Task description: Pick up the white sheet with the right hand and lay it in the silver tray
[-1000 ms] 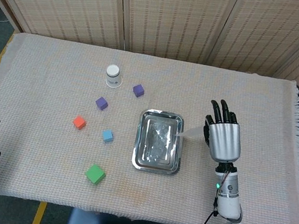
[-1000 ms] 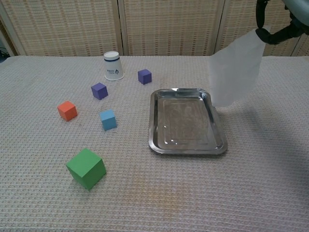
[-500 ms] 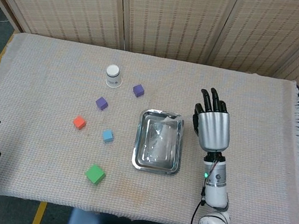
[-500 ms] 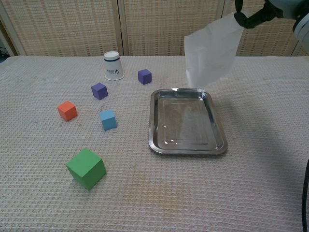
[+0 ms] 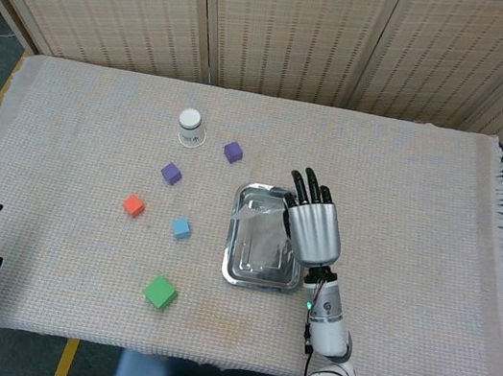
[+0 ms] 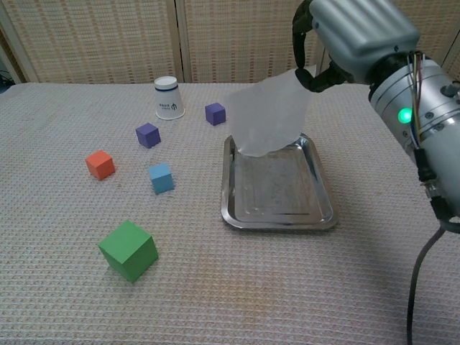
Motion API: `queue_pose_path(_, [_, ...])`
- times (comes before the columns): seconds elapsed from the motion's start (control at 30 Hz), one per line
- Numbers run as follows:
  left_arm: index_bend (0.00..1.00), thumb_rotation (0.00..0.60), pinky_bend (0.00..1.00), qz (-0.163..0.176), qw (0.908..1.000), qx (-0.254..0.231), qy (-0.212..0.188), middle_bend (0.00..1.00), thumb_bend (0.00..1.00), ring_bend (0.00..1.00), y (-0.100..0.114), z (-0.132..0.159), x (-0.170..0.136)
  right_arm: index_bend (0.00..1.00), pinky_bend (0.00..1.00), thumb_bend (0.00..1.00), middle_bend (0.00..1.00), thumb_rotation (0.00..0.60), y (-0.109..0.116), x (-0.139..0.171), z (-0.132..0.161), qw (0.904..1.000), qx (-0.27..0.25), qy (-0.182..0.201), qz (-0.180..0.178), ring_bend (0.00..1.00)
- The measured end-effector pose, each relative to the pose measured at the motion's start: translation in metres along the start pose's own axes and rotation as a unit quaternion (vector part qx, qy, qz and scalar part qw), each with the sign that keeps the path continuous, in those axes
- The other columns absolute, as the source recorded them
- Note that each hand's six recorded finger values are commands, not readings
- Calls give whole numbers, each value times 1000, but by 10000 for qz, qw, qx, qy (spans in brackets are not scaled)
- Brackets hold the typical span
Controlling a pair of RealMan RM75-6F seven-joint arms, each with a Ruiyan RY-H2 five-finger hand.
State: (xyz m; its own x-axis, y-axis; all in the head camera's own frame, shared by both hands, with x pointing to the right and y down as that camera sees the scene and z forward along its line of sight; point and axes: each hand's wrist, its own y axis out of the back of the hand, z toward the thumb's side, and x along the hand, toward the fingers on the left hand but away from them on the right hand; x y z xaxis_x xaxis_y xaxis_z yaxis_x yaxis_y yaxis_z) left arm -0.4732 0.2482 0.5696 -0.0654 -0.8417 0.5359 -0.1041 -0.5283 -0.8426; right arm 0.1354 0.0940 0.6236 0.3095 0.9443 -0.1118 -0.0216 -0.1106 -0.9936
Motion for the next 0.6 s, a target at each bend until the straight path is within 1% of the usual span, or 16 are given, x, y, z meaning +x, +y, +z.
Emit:
queue_pose_path(0.17, [0,600,37,-1,10000,-14,-5,0,383,0,0,-1,-1,732,385,469,231,600,-10,14,10,9996,21,203,172,140])
queue_pose_path(0.37, [0,600,38,-15,10000,-13,4,0,383,0,0,-1,-1,732,385,469,231,600,-17,30,19,9984,1,407,388,140])
queue_pose_path(0.6, [0,600,37,-27,10000,-8,26,0,382,0,0,-1,-1,732,385,469,231,600,-25,47,20,9964,43,503,687,140])
